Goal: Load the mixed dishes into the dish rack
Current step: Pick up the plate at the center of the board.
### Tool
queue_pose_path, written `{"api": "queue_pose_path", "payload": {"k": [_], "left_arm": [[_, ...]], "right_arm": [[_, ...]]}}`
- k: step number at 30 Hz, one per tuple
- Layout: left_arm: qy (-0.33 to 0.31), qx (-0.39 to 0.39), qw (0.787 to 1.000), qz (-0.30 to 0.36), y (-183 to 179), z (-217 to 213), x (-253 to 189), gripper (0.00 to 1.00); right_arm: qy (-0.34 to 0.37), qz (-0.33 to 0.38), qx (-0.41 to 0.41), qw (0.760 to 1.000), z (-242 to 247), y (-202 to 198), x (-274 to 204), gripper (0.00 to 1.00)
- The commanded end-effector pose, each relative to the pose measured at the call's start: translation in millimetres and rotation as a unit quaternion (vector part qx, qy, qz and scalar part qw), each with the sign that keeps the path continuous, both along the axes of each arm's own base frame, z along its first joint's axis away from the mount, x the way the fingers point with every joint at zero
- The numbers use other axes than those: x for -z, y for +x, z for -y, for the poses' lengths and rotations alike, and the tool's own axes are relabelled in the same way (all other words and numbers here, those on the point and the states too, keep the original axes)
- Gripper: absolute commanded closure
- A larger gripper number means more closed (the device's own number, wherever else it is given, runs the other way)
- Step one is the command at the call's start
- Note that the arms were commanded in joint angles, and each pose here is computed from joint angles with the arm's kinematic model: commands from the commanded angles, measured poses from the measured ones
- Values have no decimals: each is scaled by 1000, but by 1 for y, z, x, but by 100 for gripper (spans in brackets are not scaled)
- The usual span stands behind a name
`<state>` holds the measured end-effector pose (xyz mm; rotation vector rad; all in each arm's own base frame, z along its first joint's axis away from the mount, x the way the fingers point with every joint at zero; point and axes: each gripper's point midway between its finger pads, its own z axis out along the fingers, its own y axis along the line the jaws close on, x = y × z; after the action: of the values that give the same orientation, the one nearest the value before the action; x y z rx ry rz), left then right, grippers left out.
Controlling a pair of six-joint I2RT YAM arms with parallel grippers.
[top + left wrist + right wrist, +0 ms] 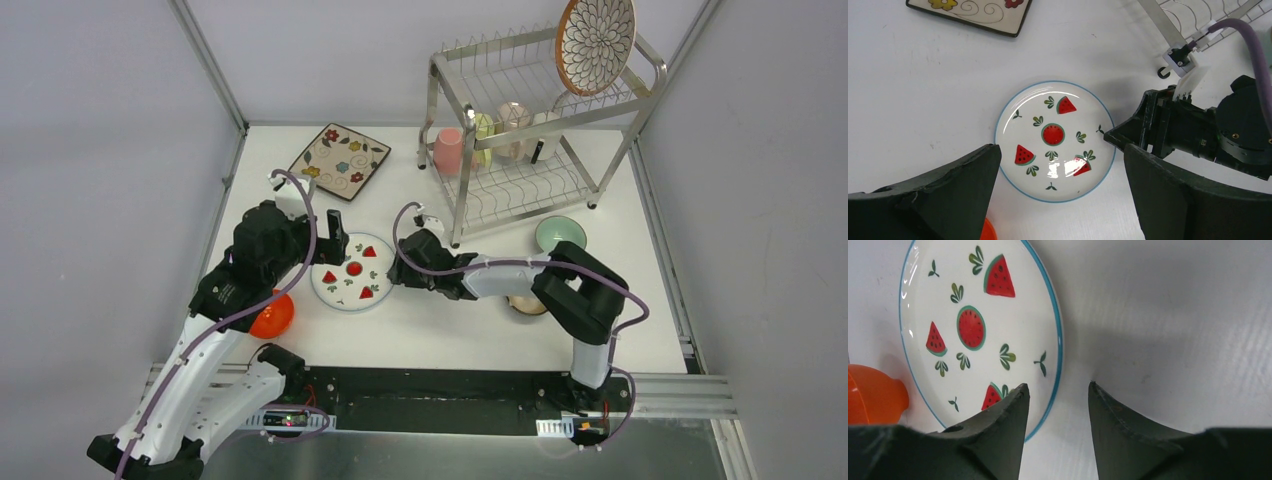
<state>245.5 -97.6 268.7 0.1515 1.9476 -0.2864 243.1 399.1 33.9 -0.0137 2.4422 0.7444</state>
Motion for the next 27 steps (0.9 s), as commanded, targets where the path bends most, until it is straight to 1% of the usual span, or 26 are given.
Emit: {"api": "queue_pose_path", "payload": {"k": [1,4,6,10,12,16,21,24,27], "left_arm": [[3,-11,1000,25,4,-5,-9,1],[4,-8,1000,22,4,-4,-8,1],[2,-7,1000,23,3,-4,-8,2],[1,-9,1000,25,4,-4,-10,1],[2,-7,1000,22,4,-3,-8,1],[2,-3,1000,16,5,-1,-5,2],[-10,6,1000,2,5,5,2,2],[-26,19,999,-16,5,15,6,4],[-49,41,997,-44,0,27,13,8]], "right_arm": [[9,14,-11,1000,-23,11,-5,51],[-22,5,-1,1000,-20,13,5,52],[-57,1,9,998,-11,13,14,54],[-146,-7,34,989,12,15,26,65],[-166,-11,33,986,15,14,30,72],[-161,-5,26,987,16,10,29,85],[-125,19,26,992,21,7,16,99],[-109,27,25,993,28,2,6,100],[-94,37,33,994,38,-1,-4,100]]}}
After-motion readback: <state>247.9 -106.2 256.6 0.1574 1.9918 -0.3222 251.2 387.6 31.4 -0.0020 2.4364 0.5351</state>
